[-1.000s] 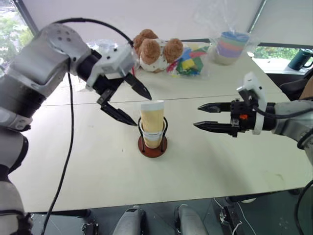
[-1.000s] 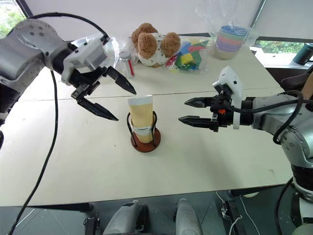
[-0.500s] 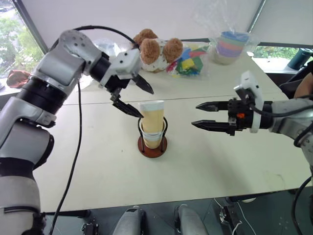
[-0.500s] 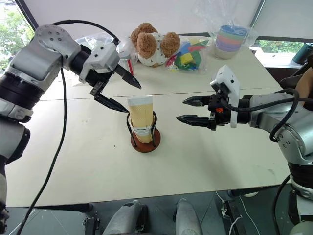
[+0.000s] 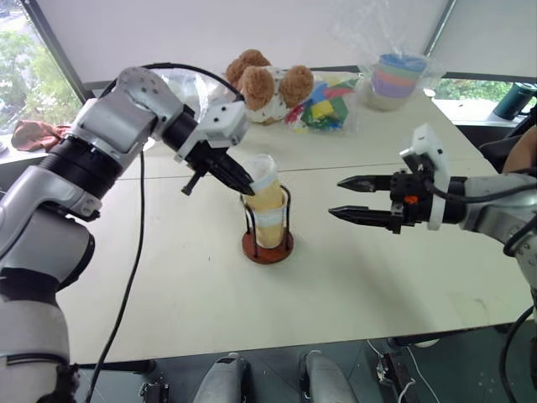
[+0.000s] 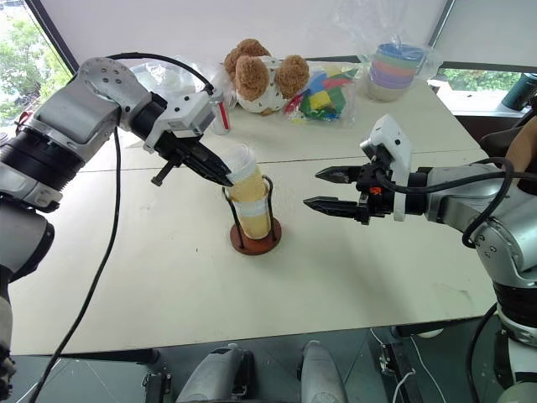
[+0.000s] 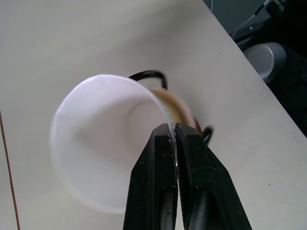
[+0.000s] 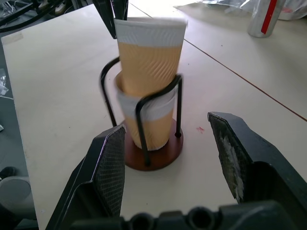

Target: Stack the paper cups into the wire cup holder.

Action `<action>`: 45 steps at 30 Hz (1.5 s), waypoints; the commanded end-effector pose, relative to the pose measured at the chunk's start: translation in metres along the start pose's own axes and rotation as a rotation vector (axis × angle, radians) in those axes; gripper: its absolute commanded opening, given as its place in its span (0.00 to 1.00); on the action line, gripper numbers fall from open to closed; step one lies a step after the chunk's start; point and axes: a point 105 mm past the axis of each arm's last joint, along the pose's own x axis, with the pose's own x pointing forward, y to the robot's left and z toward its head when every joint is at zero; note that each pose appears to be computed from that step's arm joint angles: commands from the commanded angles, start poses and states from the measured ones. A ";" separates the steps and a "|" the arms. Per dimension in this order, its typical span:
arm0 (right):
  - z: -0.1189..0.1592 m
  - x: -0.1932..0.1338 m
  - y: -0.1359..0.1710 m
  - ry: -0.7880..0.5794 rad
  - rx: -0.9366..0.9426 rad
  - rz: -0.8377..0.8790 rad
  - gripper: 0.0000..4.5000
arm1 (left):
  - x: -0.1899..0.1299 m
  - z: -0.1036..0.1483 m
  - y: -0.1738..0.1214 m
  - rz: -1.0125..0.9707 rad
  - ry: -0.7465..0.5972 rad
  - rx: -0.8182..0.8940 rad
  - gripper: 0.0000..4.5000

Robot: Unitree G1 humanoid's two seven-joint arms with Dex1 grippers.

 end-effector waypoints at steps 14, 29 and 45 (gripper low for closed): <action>0.013 -0.004 0.000 -0.068 -0.046 -0.019 0.66 | -0.004 0.027 -0.015 -0.068 0.041 0.136 0.02; -0.010 -0.012 -0.016 -0.053 -0.008 -0.118 0.66 | -0.068 0.007 0.014 0.430 -0.110 -0.005 0.85; -0.080 -0.013 -0.075 -0.282 0.294 -0.387 0.66 | -0.058 -0.138 -0.112 1.445 -0.190 -0.662 0.85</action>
